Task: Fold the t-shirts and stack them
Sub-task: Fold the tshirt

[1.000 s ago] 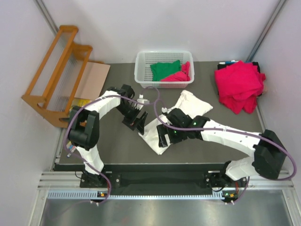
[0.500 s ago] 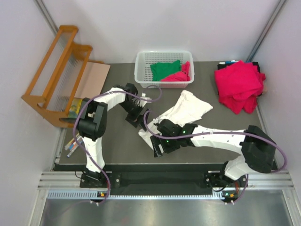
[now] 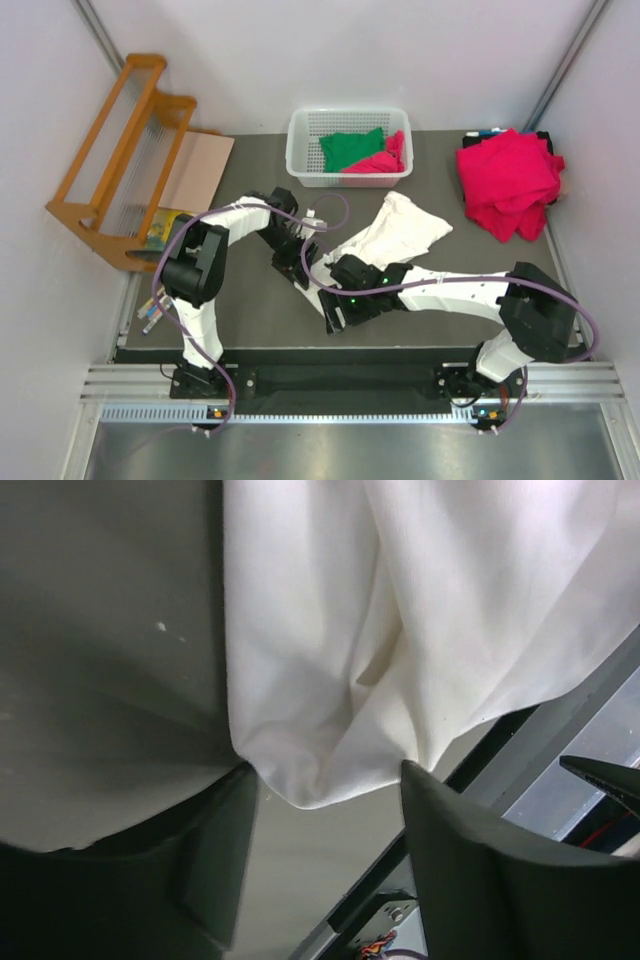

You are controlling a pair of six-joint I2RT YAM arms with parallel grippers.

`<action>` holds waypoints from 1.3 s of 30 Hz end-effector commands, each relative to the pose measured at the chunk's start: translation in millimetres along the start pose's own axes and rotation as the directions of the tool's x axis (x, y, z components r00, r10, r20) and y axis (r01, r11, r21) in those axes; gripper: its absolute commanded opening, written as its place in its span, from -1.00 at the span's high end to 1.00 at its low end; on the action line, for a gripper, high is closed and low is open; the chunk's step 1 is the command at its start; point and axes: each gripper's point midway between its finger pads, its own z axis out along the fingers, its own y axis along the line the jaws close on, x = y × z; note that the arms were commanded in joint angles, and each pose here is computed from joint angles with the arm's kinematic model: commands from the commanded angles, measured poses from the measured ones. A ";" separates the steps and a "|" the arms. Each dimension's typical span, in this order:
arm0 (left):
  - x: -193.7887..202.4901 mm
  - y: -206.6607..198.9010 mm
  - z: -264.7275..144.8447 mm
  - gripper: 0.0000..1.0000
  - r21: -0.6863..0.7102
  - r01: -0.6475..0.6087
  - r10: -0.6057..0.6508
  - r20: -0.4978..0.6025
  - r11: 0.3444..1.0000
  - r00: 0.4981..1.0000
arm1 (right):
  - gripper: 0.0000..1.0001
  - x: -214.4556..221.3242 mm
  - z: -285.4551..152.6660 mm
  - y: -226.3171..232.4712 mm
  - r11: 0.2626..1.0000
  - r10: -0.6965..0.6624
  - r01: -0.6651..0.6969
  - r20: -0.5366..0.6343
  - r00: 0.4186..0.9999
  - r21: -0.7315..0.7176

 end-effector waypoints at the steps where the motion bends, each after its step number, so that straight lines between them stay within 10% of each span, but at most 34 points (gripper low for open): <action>1: -5.0 -1.8 -6.3 -0.11 -0.037 -0.071 0.073 0.046 0.997 0.996 | -0.53 -24.3 2.3 13.7 0.999 -0.001 0.004 0.072 0.997 -0.038; 16: -9.9 -1.9 -7.0 0.54 -0.035 -0.073 0.075 0.054 0.997 0.996 | -0.21 -35.6 14.6 6.2 1.000 0.002 0.000 0.078 0.997 -0.025; 28: -8.3 2.9 -7.0 0.99 -0.054 -0.084 0.086 0.037 0.995 0.996 | 0.89 -36.3 12.4 -2.5 1.000 0.024 -0.024 0.083 0.996 -0.009; 39: 8.3 -20.0 -24.1 1.00 0.019 -0.160 0.161 -0.044 0.987 0.986 | 1.00 3.1 -6.9 -21.3 0.997 0.070 -0.070 0.026 0.997 0.017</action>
